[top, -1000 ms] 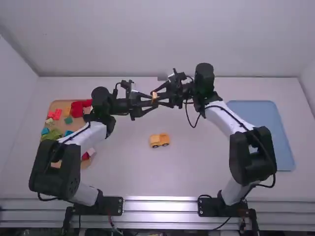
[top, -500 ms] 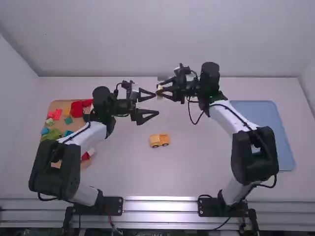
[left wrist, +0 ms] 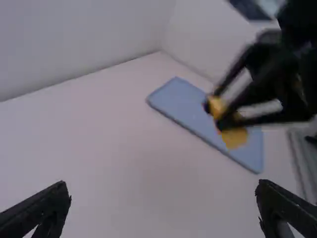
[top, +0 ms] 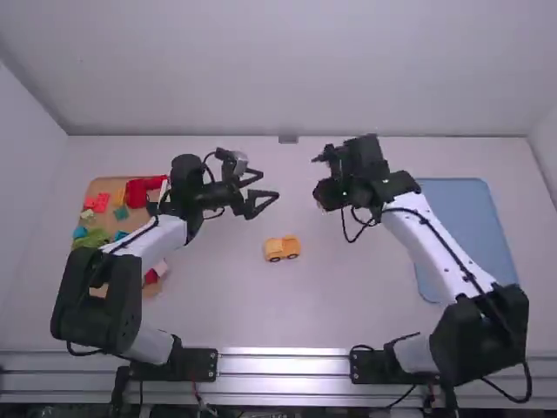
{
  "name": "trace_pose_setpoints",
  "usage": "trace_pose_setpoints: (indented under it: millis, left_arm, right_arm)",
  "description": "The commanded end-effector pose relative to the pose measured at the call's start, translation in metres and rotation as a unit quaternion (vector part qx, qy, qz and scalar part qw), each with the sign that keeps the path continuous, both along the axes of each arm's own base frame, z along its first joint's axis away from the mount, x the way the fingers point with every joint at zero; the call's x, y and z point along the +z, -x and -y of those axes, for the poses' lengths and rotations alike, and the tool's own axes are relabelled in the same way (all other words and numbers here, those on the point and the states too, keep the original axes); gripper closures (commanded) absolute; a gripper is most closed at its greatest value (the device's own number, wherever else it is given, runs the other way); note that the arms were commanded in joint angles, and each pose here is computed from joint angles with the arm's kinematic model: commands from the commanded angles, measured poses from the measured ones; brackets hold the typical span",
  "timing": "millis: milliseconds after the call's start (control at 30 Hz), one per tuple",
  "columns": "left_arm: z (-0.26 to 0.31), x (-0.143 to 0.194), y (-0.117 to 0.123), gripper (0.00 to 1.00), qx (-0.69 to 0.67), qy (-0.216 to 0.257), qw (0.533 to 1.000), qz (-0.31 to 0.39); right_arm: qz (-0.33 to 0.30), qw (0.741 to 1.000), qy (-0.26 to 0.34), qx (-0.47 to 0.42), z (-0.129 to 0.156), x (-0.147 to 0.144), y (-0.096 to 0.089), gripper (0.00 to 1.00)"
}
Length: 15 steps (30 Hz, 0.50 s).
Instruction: Assemble lego blocks to make yellow taxi
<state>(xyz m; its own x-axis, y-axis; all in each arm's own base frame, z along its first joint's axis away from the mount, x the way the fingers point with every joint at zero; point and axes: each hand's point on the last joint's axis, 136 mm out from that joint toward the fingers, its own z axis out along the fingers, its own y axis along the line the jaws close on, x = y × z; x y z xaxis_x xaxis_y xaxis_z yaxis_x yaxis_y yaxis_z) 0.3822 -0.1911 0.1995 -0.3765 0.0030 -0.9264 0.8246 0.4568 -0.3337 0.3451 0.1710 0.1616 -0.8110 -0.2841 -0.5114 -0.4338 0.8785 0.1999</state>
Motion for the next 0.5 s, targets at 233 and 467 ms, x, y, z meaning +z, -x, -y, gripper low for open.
trace_pose_setpoints:
  millis: [233, 467]
  left_arm:
    - [-0.002, 0.0, -0.004, 0.01, 0.013, -0.012, 1.0, 0.012]
    - [-0.004, -0.009, -0.002, 0.01, 0.012, -0.032, 0.999, 0.016]
  right_arm:
    - [-0.171, 0.971, 0.121, -0.115, 0.026, -0.109, 0.017, 0.89]
    - [-0.221, 0.95, 0.093, -0.2, 0.03, -0.152, 0.005, 0.96]
